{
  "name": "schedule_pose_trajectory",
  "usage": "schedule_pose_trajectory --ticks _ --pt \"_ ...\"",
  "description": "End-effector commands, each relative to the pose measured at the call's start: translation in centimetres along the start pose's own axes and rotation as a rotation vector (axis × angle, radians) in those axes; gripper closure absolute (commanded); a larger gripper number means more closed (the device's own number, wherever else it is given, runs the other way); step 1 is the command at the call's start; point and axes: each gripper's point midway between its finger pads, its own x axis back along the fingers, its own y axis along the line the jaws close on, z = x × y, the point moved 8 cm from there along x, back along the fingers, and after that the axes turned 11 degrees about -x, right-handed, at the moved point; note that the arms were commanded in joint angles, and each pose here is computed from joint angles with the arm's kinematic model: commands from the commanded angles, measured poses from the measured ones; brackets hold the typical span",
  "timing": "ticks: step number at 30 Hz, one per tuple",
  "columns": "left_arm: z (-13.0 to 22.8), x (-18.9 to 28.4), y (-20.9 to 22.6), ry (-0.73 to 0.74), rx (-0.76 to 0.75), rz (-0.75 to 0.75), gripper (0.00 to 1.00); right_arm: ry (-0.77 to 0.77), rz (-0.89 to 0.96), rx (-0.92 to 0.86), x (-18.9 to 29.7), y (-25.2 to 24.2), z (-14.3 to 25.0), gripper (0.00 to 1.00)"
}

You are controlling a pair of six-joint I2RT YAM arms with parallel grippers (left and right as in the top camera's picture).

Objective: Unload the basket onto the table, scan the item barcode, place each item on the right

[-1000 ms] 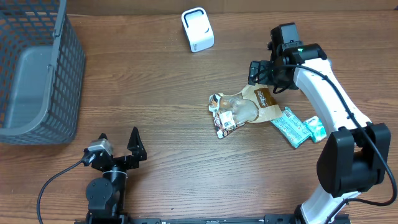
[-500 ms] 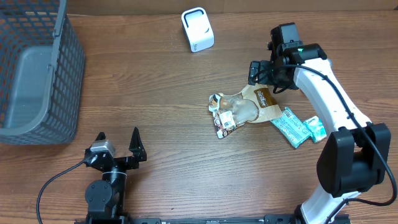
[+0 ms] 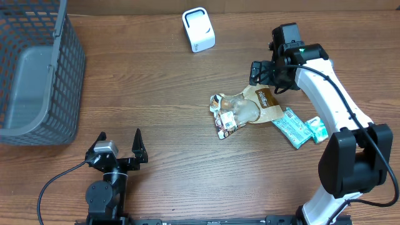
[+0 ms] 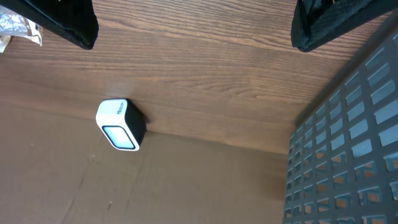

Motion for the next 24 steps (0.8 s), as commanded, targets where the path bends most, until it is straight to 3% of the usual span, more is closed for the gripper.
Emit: schedule_pose_trajectory --ticks 1,4,6,24 --pt "-0.05 0.06 -0.06 -0.009 -0.025 0.008 0.03 -0.019 0.006 -0.004 0.37 -0.11 -0.17 0.00" --pt "-0.04 0.06 -0.06 -0.009 -0.026 0.007 0.07 -0.019 0.006 -0.004 0.37 -0.11 -0.17 0.00" --pt "-0.05 0.06 -0.06 -0.009 -0.025 0.008 0.00 -0.019 0.006 -0.004 0.37 -0.11 -0.17 0.00" --pt "-0.06 0.05 -0.06 -0.010 -0.025 0.007 0.00 -0.019 0.006 -0.004 0.37 -0.11 -0.17 0.00"
